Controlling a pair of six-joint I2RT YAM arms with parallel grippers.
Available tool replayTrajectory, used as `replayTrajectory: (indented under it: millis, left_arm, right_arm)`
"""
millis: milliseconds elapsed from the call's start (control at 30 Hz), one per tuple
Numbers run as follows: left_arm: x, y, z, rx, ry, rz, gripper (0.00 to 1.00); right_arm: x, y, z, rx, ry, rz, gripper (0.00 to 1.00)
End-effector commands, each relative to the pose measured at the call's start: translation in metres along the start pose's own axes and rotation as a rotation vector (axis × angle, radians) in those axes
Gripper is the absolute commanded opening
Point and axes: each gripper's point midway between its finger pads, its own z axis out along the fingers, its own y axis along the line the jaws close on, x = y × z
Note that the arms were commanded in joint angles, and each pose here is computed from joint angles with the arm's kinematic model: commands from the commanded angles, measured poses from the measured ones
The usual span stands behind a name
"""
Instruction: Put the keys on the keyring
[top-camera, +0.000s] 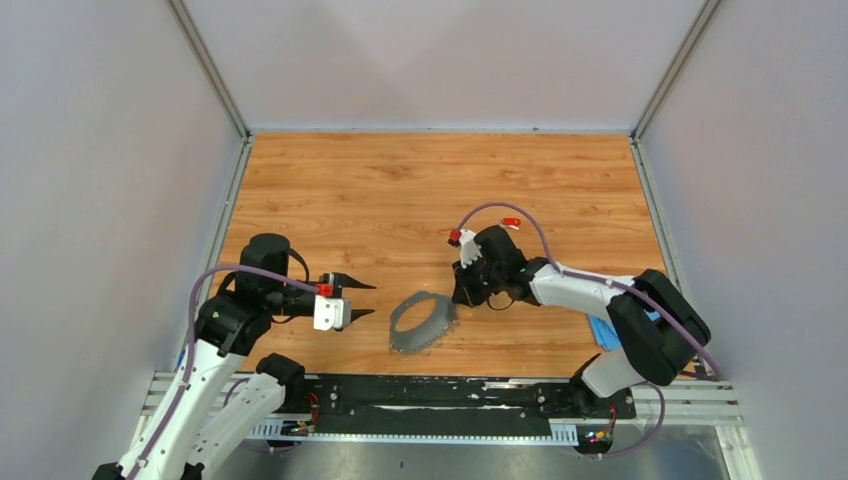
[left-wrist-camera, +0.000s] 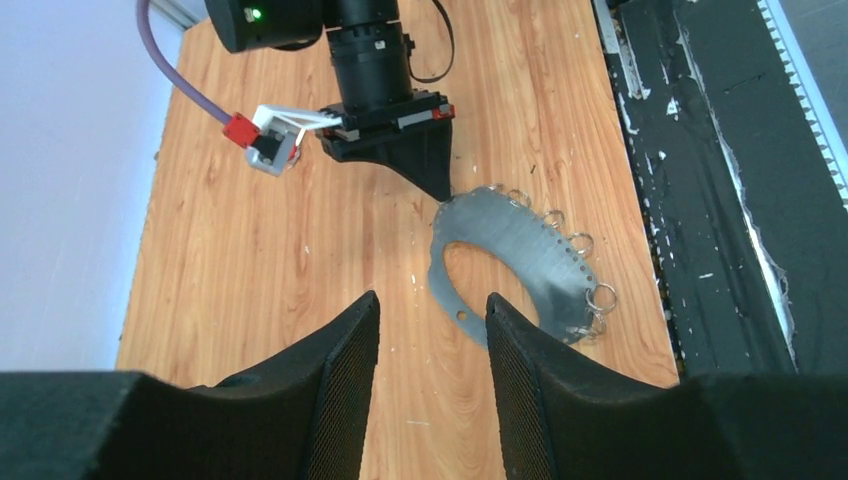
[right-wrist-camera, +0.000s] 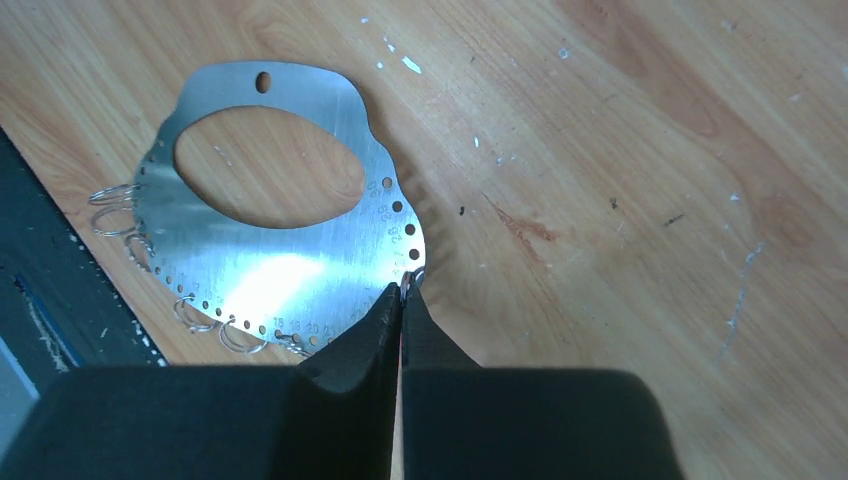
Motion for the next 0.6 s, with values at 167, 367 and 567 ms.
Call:
replayTrajectory:
  millis: [167,367,567]
  left_arm:
    - [-0.002,-0.010,0.007,0.060,-0.046,-0.070,0.61]
    - [-0.013,-0.014,0.013,0.134,-0.116,-0.156,0.61]
    - [-0.027,-0.006,0.015,0.164,-0.164,-0.143,0.58]
  right_arm:
    - [-0.080,0.086,-0.067,-0.210,-0.265,-0.235,0.00]
    - [-0.108,0.154,-0.112,-0.419,-0.368,-0.296,0.00]
    - [-0.119,0.186,-0.132,-0.461,-0.359,-0.385,0.00]
